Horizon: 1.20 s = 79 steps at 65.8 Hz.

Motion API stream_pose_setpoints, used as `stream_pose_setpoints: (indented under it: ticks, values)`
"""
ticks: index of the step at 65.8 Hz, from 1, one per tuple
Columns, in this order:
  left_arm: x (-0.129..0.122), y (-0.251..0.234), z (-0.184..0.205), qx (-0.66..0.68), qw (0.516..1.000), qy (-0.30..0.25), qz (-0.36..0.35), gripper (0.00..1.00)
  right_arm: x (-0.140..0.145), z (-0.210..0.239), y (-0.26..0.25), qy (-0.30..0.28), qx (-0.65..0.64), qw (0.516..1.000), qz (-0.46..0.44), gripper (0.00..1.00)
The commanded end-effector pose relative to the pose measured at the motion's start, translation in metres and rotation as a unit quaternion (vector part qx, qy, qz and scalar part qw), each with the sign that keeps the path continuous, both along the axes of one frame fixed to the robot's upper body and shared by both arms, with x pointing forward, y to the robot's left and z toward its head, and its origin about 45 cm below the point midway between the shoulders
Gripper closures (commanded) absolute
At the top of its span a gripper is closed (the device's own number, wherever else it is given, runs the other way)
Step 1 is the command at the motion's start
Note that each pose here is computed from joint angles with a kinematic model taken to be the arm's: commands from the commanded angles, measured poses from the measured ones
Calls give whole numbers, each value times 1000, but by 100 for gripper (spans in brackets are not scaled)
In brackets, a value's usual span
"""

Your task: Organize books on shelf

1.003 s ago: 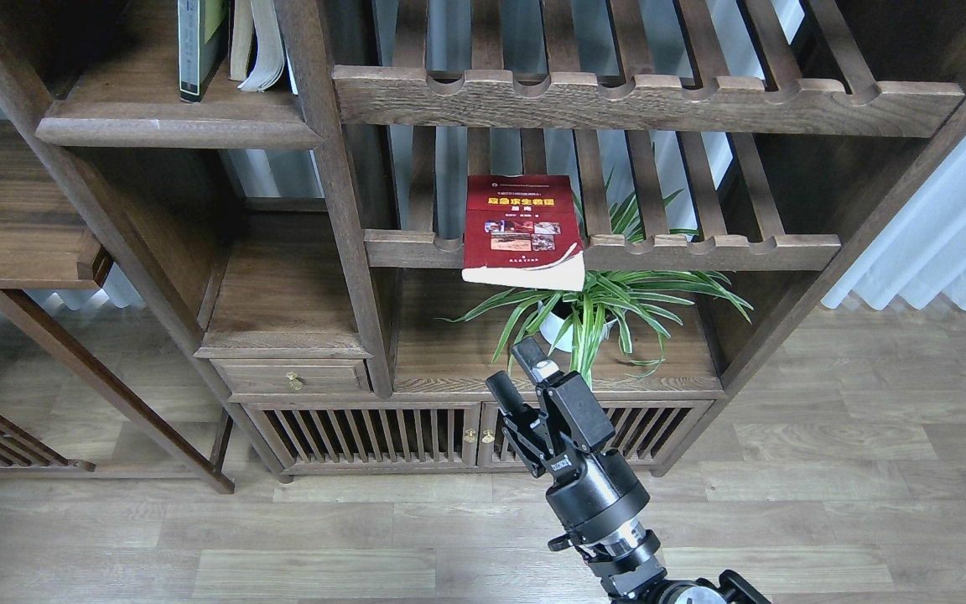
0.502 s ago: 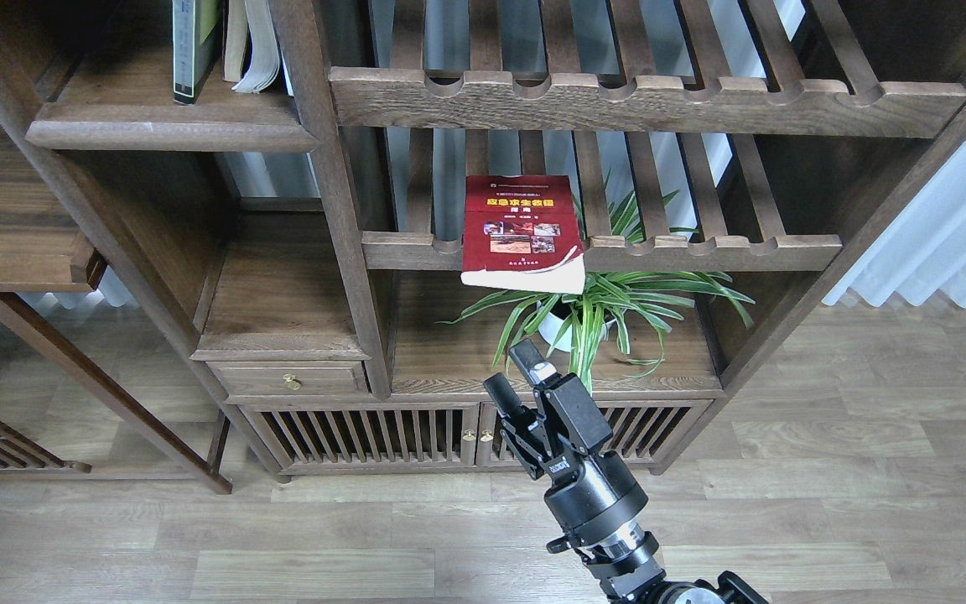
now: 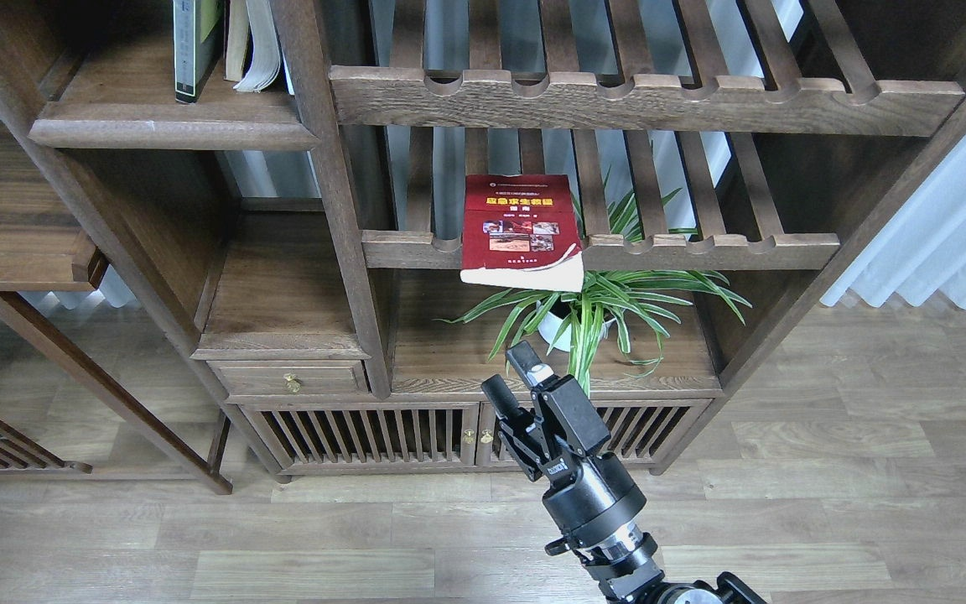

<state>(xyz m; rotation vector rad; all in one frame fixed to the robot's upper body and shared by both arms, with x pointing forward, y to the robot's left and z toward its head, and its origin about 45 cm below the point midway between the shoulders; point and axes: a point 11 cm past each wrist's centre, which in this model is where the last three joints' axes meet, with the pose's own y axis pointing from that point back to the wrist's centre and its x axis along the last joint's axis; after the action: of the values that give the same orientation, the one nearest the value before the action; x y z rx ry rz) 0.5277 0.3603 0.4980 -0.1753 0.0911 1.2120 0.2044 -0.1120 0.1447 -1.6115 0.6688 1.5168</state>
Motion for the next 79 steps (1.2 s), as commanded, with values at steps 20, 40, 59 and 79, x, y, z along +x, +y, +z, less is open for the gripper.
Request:
stream_pose_setpoints:
  ticks: [20,40,59,79]
  values:
    - [7,-16,-22,28,1000,5,-4,97,26,23,4,-47,1,999,7,2]
    - [7,-29,-12,25,996,-86,-6,97,25,23,6,-47,2,999,10,2]
    - [8,-43,-42,0,996,-93,-15,96,25,23,6,-44,4,999,8,2]
    - [8,-48,-60,-9,996,-87,-19,95,24,22,5,-41,5,999,8,2]
